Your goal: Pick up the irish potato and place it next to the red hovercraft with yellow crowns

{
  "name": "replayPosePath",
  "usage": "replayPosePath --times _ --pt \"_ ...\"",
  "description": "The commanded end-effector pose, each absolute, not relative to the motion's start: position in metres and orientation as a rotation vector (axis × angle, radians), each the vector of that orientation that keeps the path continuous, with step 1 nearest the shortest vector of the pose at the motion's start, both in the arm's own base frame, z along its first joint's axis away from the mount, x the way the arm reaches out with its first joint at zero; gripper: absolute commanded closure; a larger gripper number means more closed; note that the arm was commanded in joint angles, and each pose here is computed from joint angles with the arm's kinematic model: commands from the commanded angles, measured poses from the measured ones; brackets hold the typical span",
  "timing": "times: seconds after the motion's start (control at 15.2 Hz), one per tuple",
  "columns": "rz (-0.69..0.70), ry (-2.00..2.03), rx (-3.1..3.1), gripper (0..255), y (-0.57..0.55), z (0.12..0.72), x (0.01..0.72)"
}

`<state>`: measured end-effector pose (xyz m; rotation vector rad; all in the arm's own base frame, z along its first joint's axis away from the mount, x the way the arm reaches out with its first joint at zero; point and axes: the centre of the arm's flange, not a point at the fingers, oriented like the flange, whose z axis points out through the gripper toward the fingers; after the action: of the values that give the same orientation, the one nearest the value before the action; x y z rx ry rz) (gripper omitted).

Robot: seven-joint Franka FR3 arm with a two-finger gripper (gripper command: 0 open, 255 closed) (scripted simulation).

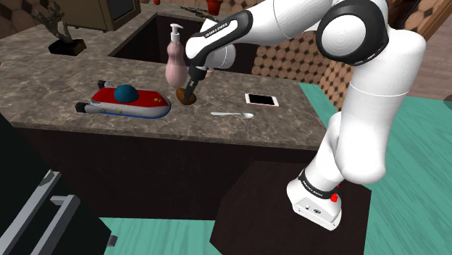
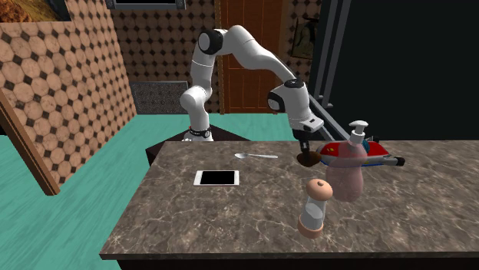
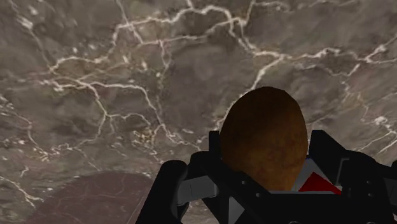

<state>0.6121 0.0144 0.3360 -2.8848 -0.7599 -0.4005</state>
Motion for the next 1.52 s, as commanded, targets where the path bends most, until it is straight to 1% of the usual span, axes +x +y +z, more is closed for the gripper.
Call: replayPosePath --times 0.0,0.4,0.46,0.79,1.06,1.45 --pt "-0.384 -0.752 -2.892 255 0.011 0.327 0.611" --pt "-0.384 -0.752 -2.892 255 0.011 0.327 0.611" --pt "-0.384 -0.752 -2.892 0 0.012 0.327 0.611" --pt "-0.384 -0.752 -2.892 0 0.011 0.327 0.611" --pt "-0.384 -0.752 -2.892 0 0.002 0.375 0.601" --pt "-0.384 -0.752 -2.892 0 0.002 0.375 0.601"
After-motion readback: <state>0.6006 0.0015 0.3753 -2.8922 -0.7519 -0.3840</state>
